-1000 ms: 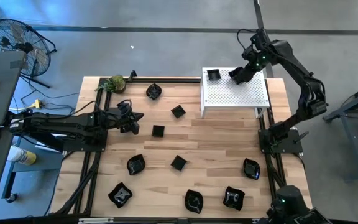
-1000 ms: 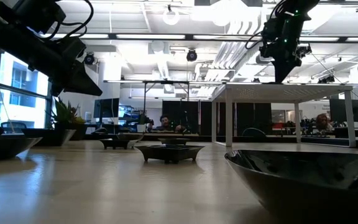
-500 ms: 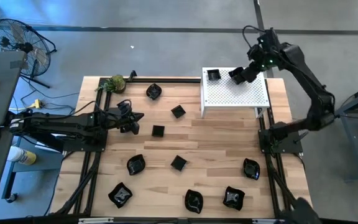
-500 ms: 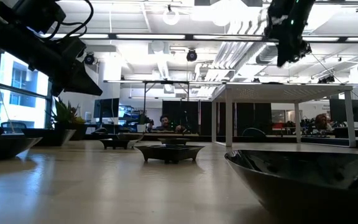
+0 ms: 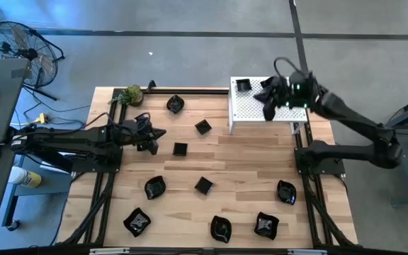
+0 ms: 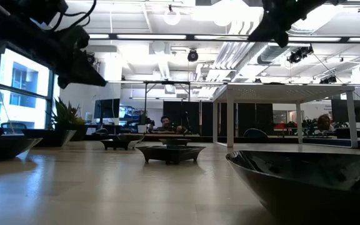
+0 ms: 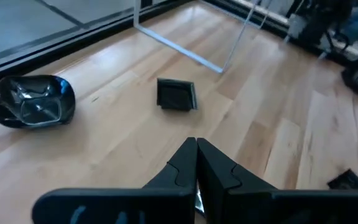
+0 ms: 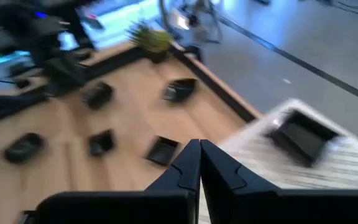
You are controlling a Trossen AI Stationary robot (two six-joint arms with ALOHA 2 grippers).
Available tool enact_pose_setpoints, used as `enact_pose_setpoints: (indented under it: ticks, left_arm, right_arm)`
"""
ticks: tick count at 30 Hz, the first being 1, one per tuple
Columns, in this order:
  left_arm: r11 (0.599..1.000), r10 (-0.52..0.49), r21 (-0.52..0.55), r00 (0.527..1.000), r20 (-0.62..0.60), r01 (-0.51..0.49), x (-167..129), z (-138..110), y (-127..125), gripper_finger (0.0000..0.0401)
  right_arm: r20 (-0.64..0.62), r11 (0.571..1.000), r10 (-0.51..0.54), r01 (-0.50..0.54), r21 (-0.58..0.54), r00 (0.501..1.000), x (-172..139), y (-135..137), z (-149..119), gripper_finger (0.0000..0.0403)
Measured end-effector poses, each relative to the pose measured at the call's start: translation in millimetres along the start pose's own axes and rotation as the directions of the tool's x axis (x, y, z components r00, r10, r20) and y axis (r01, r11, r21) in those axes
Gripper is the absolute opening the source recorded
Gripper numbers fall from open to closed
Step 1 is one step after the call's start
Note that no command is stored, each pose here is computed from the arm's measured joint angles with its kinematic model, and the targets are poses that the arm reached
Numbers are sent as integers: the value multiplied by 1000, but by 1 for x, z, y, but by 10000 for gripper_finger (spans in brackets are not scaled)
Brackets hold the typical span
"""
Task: Pick & Place Mini shaped plates
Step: Put the leaf-shaped plate on the shelf
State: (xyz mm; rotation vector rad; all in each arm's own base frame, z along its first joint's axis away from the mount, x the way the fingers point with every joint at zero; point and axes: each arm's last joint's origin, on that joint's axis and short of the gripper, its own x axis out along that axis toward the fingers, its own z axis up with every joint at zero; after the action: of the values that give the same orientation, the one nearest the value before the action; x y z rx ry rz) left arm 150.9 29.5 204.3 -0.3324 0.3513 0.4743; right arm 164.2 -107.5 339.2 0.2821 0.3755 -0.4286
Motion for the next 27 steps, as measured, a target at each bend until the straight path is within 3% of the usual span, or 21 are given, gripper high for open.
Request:
enact_pose_setpoints:
  ticks: [5, 11, 18, 24, 27]
  left_arm:
    - [999, -29, 35, 996, -81, 32, -5, 6, -3, 1]
    - [990, -123, 35, 970, -208, 133, -7, -1, -4, 1]
    - [990, -103, 66, 960, -259, 124, -8, -6, -2, 1]
    - [990, -104, 68, 958, -266, 126, -7, -7, -2, 1]
    - [992, -81, 74, 962, -259, 103, -6, -7, -1, 1]
  right_arm:
    - [-32, 1000, -5, 5, 16, 999, 1, 24, -22, 4]
    - [-89, 996, 93, -93, 4, 992, 1, 47, -33, 2]
    - [-120, 987, 162, -164, 0, 979, -2, 70, -40, 3]
    - [-217, 967, 255, -253, 40, 942, -7, 93, -54, 9]
    - [-313, 952, 307, -287, 109, 899, -6, 106, -66, 20]
